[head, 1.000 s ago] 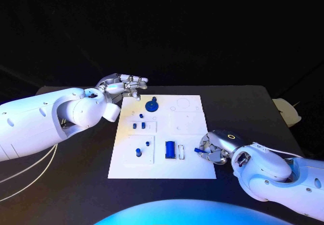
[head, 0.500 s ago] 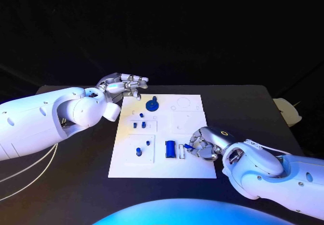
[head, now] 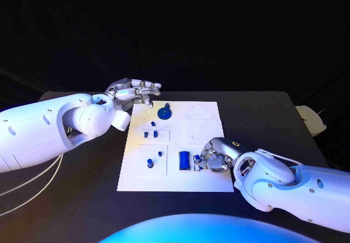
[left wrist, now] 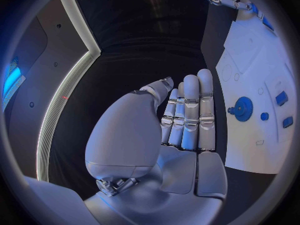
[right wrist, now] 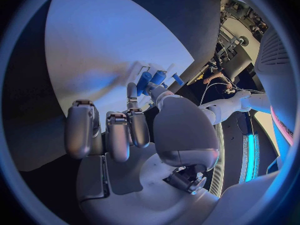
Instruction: Assemble the parts on the task board
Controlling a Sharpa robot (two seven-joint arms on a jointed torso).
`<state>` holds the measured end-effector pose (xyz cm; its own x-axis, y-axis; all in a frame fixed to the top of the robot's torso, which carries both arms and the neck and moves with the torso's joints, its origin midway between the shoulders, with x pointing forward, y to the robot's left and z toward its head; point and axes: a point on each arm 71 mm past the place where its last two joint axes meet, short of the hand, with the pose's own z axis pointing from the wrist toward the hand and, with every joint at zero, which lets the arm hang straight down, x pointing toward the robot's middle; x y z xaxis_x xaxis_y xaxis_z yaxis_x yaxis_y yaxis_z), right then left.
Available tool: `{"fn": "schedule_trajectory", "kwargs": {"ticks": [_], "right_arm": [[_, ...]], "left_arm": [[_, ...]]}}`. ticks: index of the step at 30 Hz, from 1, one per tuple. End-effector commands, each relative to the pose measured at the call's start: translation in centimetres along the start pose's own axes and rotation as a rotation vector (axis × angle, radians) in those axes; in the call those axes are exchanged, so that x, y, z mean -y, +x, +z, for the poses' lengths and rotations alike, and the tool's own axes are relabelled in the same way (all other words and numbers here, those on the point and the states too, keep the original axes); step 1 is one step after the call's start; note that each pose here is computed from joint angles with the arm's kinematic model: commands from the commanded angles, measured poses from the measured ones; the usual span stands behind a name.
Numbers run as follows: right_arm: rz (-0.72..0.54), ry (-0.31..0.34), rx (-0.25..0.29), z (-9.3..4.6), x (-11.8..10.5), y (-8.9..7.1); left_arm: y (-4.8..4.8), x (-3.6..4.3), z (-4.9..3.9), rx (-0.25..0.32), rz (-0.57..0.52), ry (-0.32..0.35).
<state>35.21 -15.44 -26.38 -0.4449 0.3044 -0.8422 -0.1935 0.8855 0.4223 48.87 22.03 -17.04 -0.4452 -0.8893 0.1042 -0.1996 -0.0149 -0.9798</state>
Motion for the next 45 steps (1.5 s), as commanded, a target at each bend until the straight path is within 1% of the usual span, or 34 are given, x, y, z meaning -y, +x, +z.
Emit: {"fn": "schedule_trajectory", "kwargs": {"ticks": [1, 10, 25, 33, 40, 45], "right_arm": [[0.004, 0.018, -0.036, 0.14, 0.01, 0.32], [0.007, 0.014, -0.035, 0.24, -0.22, 0.39], [-0.021, 0.026, -0.044, 0.51, 0.25, 0.42], [-0.029, 0.022, -0.050, 0.60, 0.14, 0.50], [-0.022, 0.012, -0.031, 0.36, 0.00, 0.33], [-0.007, -0.001, -0.008, -0.20, 0.20, -0.03]], "left_arm": [[0.29, 0.07, -0.01, -0.025, 0.001, 0.004], [0.29, 0.06, -0.04, -0.027, 0.001, 0.003], [0.30, 0.05, -0.03, -0.029, 0.001, 0.001], [0.30, 0.05, -0.03, -0.029, 0.001, 0.001], [0.29, 0.04, -0.04, -0.030, 0.001, 0.000], [0.23, 0.03, -0.06, -0.030, 0.001, -0.002]]}}
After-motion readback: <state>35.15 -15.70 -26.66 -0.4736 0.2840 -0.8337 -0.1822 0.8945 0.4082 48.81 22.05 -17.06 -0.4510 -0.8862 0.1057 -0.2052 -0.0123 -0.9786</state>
